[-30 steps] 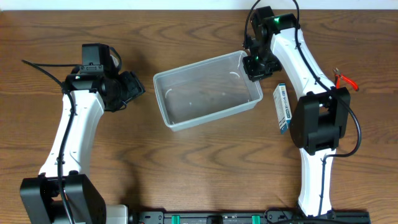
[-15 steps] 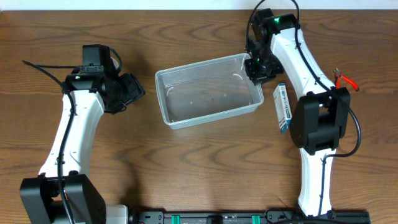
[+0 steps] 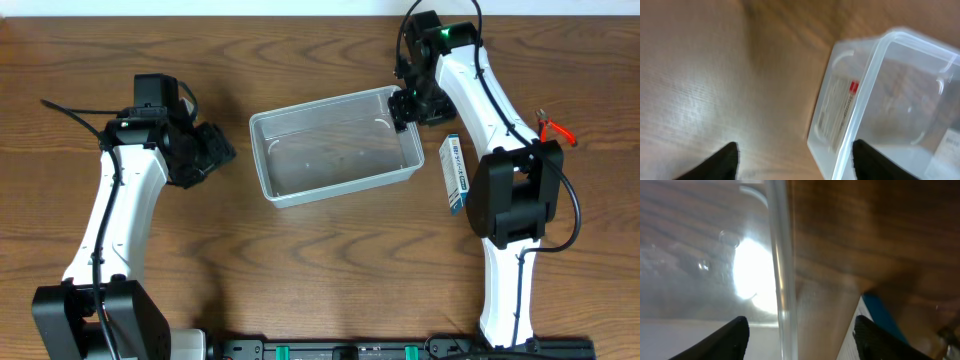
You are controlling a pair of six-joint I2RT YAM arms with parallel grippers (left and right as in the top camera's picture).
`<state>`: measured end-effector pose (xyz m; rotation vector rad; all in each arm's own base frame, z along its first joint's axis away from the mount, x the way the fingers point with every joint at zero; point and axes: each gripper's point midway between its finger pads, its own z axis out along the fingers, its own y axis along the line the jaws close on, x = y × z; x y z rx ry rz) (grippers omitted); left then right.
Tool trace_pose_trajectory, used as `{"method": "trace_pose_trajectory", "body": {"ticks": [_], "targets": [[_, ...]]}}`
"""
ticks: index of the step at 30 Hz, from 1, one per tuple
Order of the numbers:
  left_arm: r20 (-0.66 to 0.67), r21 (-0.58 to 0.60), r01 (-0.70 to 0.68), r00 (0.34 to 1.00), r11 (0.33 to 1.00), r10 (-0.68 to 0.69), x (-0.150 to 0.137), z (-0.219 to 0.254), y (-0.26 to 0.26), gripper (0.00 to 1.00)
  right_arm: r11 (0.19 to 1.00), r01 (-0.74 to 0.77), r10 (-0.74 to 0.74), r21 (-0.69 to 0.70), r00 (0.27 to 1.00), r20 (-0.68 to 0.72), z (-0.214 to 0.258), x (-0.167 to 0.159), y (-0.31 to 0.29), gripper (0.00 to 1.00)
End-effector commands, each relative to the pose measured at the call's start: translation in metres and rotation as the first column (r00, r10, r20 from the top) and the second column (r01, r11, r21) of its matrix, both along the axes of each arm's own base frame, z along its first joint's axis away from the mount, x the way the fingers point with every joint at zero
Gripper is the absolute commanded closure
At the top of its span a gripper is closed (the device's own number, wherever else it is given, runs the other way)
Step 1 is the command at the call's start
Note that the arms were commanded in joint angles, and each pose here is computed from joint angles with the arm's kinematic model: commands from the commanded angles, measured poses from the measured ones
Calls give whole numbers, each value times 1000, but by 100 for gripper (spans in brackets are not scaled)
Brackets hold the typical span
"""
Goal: Pack container
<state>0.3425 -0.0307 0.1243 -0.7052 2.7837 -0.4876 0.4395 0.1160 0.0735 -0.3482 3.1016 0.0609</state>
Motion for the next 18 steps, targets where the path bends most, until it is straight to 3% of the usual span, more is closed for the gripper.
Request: {"method": "trace_pose_trajectory", "body": {"ticks": [1, 7, 13, 18], "targets": [[-38, -30, 25, 999, 999, -26, -10, 4, -8, 50, 999, -45, 44, 11, 998, 47, 11, 6, 5, 28], [-213, -30, 30, 976, 999, -36, -52, -4, -8, 94, 996, -59, 51, 69, 992, 118, 20, 23, 17, 29], [-388, -43, 50, 920, 998, -63, -97, -3, -17, 94, 994, -65, 46, 87, 977, 208, 45, 42, 21, 27], [-411, -99, 115, 900, 988, -146, -109, 1, -44, 94, 993, -71, 42, 98, 962, 269, 69, 53, 24, 27]]}}
